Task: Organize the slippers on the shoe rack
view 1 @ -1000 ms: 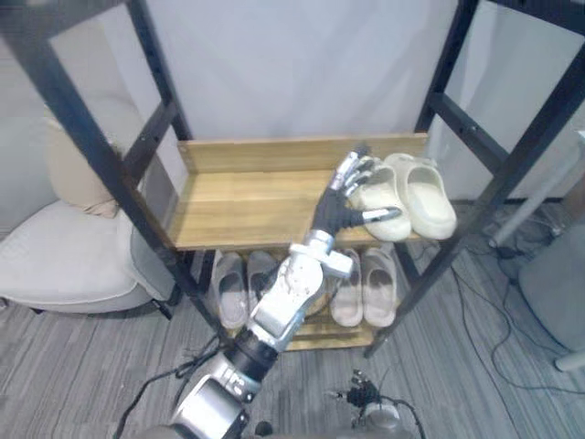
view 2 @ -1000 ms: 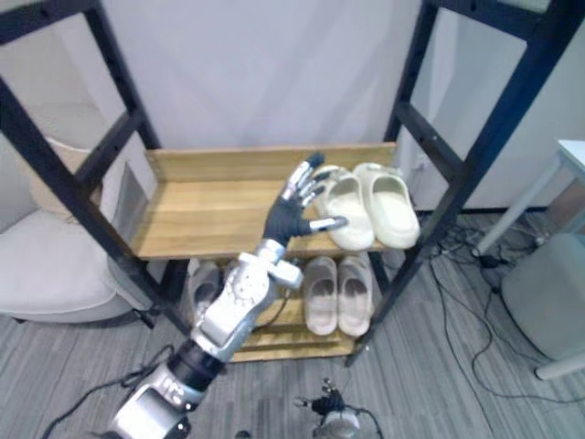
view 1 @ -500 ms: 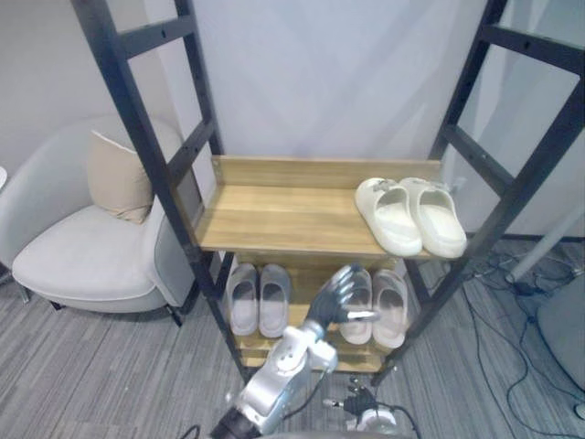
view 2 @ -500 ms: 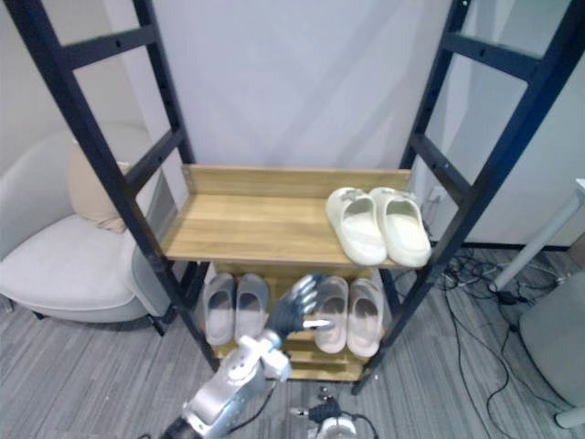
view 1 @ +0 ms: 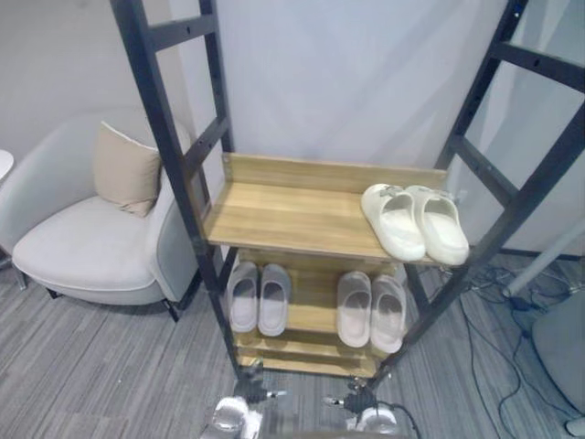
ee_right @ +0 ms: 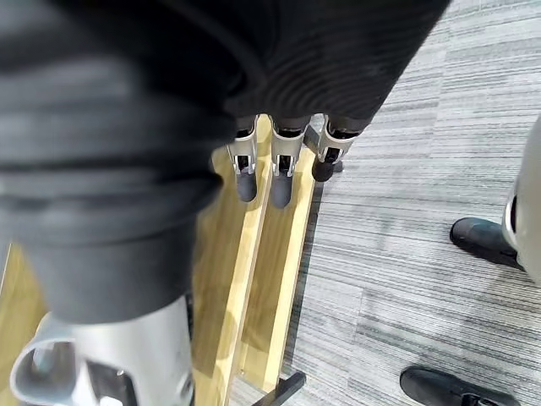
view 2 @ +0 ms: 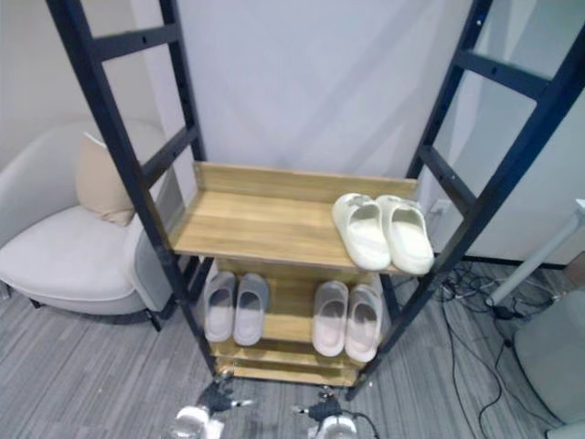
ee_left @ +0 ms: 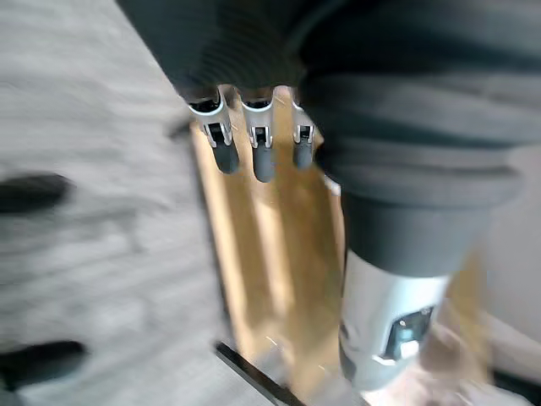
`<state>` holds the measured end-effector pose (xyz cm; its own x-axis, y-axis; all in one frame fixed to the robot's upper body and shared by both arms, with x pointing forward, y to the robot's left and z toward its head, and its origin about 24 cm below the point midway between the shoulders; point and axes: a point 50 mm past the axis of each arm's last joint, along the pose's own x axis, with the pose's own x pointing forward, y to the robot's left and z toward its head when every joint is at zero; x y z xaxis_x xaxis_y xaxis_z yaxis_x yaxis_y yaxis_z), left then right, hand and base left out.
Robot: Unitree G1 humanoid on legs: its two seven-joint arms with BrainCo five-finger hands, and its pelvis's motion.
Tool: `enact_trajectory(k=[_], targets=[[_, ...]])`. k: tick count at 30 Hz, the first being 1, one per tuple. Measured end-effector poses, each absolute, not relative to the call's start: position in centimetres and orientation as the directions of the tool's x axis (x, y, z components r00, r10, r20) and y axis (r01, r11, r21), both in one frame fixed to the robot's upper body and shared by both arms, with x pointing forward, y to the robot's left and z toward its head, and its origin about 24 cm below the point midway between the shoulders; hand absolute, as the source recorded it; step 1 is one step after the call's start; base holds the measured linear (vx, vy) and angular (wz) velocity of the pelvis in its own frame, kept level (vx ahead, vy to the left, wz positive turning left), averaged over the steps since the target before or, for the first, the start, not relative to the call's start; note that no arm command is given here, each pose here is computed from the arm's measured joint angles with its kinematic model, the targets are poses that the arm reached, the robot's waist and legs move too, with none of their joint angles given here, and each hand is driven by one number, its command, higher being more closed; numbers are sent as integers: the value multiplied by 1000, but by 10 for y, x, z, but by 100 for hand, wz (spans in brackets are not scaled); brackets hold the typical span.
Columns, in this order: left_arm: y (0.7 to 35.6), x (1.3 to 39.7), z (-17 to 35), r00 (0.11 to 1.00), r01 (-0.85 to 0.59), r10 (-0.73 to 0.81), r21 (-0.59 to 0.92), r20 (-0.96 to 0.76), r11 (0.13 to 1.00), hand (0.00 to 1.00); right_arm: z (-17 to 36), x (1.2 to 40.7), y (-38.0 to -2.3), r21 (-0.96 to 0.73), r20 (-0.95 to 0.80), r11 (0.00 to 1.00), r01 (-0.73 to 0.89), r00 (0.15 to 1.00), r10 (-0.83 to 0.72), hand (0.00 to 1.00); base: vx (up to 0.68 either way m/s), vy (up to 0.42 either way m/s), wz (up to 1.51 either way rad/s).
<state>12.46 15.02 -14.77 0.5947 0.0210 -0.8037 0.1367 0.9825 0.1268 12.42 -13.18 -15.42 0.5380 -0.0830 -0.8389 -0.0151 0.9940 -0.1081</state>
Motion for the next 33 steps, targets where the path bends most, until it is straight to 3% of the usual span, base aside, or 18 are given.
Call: enact_trajectory(k=[5,22,33], targets=[[163,123,-148,590,76,110,191,-800,979,0,-154,125,-137,-118,-837,993,3,538,-100,0,-2,14,-6],[171,124,-147,588,-10,172,206,-790,978,0,-152,137,-146,-154,-827,987,-35,552,-110,0,44,20,-5],[188,135,-138,621,-71,222,228,-752,971,0,-140,140,-146,-133,-765,990,-56,641,-67,0,72,-116,115]])
